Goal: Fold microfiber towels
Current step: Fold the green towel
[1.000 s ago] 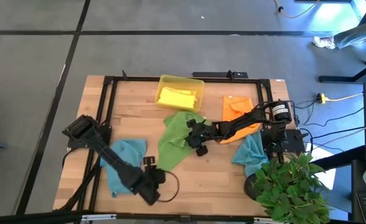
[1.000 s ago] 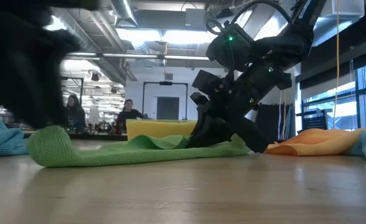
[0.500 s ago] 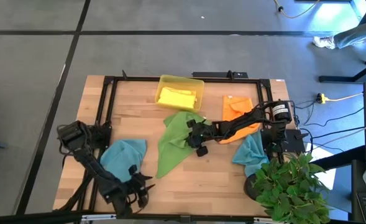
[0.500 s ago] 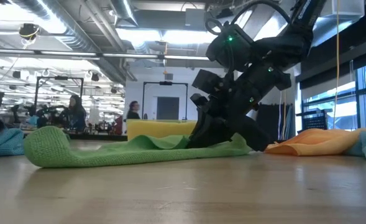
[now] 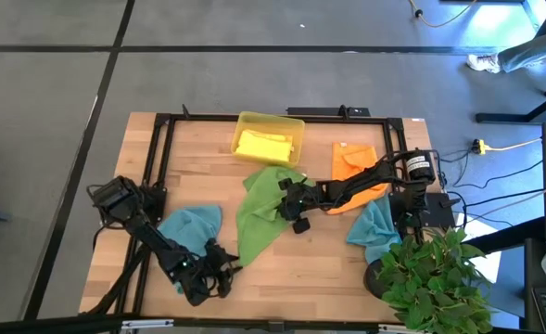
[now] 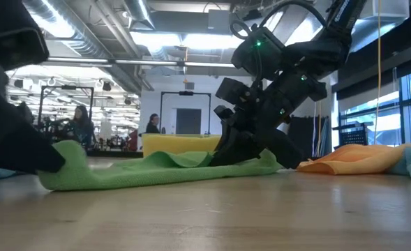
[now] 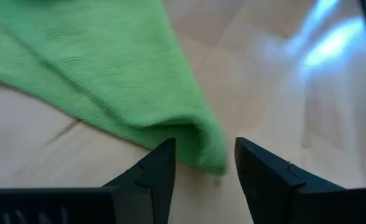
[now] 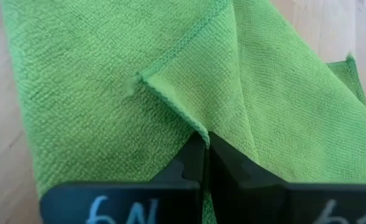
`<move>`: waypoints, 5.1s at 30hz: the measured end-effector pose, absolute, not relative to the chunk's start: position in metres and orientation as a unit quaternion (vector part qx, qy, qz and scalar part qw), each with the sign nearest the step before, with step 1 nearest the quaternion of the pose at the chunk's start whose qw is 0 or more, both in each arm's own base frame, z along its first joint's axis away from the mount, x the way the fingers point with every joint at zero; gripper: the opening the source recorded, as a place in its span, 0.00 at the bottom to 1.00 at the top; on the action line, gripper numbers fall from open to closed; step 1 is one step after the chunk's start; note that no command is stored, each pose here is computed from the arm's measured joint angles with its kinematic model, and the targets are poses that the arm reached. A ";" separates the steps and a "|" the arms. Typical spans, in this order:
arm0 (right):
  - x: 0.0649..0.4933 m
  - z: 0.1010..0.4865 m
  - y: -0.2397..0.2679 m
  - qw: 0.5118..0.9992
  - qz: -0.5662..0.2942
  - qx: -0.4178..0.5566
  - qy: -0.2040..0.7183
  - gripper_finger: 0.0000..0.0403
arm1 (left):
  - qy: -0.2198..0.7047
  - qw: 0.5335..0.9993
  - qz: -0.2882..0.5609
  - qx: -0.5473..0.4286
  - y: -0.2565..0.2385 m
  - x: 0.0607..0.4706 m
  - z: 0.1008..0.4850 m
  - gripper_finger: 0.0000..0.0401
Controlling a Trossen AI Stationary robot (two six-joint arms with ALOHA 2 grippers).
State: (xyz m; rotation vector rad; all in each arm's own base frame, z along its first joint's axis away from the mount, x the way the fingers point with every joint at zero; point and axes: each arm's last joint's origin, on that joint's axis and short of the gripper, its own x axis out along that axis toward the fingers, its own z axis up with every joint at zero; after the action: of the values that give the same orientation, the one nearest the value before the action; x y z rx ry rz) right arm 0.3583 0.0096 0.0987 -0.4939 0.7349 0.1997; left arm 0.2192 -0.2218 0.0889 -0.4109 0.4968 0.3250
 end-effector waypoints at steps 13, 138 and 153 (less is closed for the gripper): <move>0.359 0.099 0.011 0.900 0.099 -0.239 0.352 0.11 | 0.252 0.940 0.152 -0.175 -0.218 0.224 0.089 0.37; 0.225 0.379 -0.074 0.967 -0.172 -0.187 0.003 0.00 | 0.291 0.887 0.216 0.286 0.002 0.204 0.414 0.00; 0.234 0.279 0.016 0.987 0.022 -0.138 0.076 0.00 | 0.331 0.905 0.050 0.262 -0.106 0.195 0.311 0.00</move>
State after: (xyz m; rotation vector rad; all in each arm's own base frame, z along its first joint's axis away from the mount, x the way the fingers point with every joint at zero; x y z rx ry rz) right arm 0.2343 0.0160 0.2788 -0.2772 0.1524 0.0442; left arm 0.1948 -0.1064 0.3112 0.5419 0.6838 0.1030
